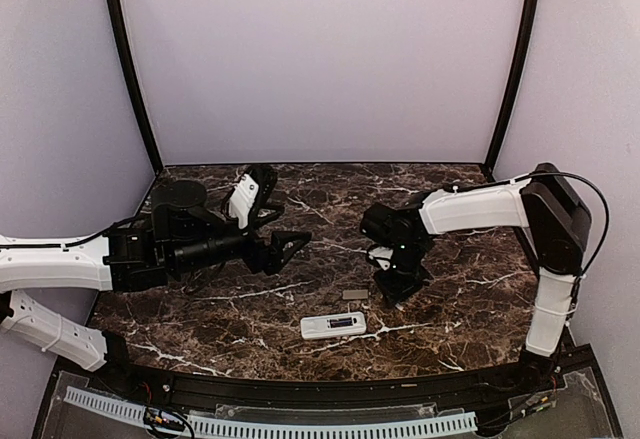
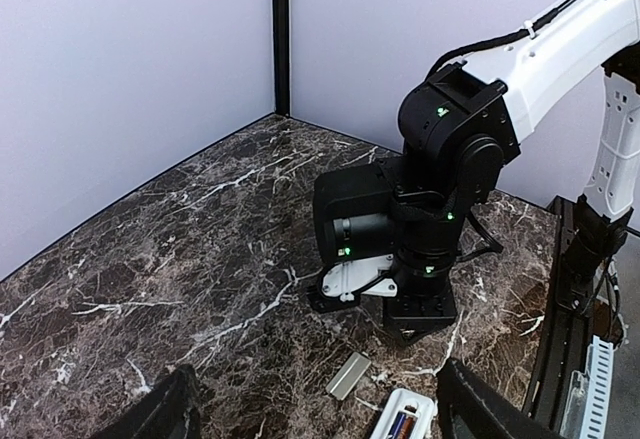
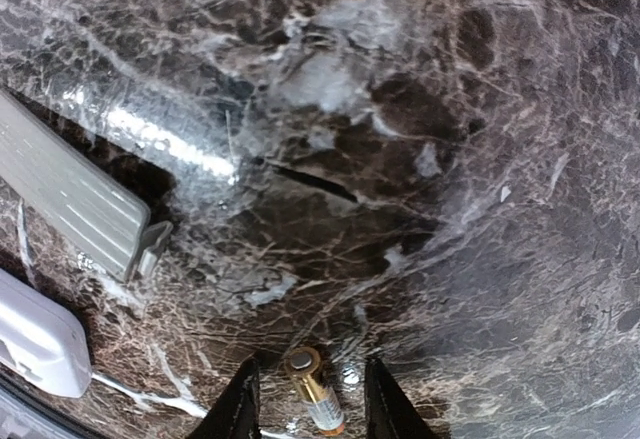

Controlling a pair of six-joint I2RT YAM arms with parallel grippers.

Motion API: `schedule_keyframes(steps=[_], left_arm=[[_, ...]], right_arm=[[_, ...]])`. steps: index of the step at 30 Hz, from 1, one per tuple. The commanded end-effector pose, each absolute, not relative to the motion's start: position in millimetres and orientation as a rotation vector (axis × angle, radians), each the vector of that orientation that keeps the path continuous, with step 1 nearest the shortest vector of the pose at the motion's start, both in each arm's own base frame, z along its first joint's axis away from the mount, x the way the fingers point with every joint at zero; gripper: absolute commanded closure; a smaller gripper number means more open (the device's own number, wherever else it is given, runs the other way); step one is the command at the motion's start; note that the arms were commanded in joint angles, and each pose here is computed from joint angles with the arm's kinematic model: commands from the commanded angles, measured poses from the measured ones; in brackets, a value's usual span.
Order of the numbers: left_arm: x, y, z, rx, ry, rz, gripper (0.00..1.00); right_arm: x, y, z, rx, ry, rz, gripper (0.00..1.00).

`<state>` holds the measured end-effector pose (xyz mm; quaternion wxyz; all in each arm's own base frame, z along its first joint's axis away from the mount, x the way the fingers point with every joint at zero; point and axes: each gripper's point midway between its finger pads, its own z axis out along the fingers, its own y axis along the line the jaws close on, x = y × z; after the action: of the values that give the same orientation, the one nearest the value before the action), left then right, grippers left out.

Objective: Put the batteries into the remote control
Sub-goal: Place the battery at the center of the board, then pick up the battery at the center of the board.

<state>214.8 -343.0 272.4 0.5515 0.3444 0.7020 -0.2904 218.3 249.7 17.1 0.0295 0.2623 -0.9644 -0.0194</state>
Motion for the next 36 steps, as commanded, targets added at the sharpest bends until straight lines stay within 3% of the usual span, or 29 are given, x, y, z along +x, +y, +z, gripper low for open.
schedule_keyframes(steps=[1, 11, 36], left_arm=[[216.2, -337.1, 274.0, 0.822, 1.659, -0.662, 0.2], [215.5, -336.6, 270.4, 0.834, 1.664, -0.662, 0.19], [214.0, -333.9, 272.9, 0.846, 1.651, -0.65, 0.19]], right_arm=[[209.3, 234.2, -4.6, 0.723, -2.951, -0.014, 0.65], [182.1, 211.0, -1.3, 0.566, -3.0, -0.042, 0.6], [176.5, 248.0, -8.9, 0.731, -3.038, -0.149, 0.8]])
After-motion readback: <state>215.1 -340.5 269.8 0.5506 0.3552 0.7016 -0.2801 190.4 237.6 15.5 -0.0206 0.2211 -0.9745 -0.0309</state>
